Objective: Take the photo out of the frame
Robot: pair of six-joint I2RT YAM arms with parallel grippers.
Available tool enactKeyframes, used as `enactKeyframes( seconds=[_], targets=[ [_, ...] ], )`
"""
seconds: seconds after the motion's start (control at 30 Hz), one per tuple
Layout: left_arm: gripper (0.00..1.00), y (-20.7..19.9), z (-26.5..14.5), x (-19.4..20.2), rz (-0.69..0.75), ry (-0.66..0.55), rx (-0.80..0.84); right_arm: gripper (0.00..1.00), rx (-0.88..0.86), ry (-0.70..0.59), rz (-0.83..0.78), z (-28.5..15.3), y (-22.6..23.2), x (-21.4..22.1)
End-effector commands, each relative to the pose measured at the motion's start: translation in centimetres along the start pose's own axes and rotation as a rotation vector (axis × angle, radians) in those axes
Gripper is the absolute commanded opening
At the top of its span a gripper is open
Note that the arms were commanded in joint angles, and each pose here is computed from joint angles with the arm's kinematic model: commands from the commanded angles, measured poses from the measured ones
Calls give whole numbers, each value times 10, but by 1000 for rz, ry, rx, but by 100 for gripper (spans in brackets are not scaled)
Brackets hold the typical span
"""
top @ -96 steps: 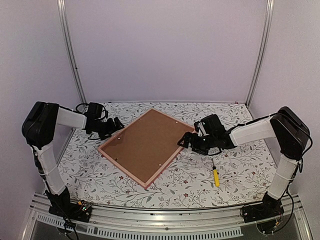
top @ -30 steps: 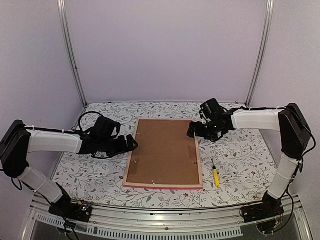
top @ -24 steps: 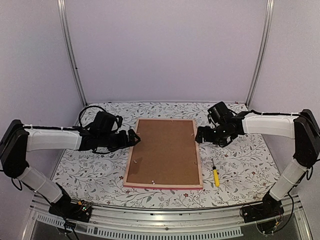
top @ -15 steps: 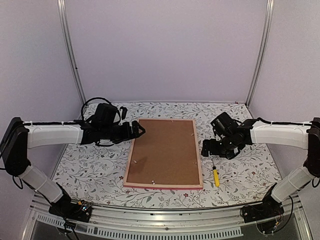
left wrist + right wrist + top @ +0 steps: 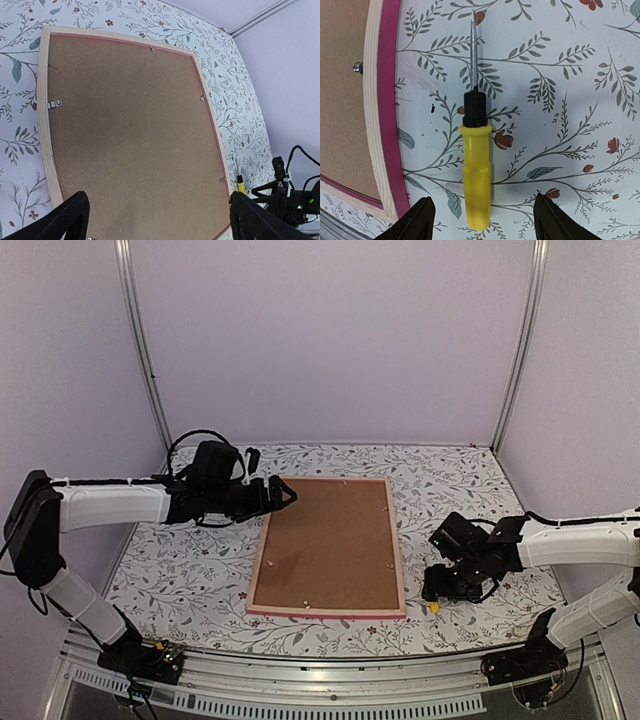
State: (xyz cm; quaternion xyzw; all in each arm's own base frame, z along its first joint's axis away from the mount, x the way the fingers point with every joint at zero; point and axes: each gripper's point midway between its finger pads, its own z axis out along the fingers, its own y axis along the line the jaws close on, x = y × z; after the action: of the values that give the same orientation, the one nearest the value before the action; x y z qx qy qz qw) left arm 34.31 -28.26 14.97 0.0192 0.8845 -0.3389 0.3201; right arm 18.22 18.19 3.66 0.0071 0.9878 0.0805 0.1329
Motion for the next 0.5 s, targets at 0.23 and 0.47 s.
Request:
enactKeyframes(
  seconds=[0.23,0.47],
  targets=[
    [99,-14,9,-10,-37,-9,59,56,1,8,-12,11,11,15],
    [99,-18,10,-11,-57,-8,80,44,82,23,-35,17,3,17]
  ],
)
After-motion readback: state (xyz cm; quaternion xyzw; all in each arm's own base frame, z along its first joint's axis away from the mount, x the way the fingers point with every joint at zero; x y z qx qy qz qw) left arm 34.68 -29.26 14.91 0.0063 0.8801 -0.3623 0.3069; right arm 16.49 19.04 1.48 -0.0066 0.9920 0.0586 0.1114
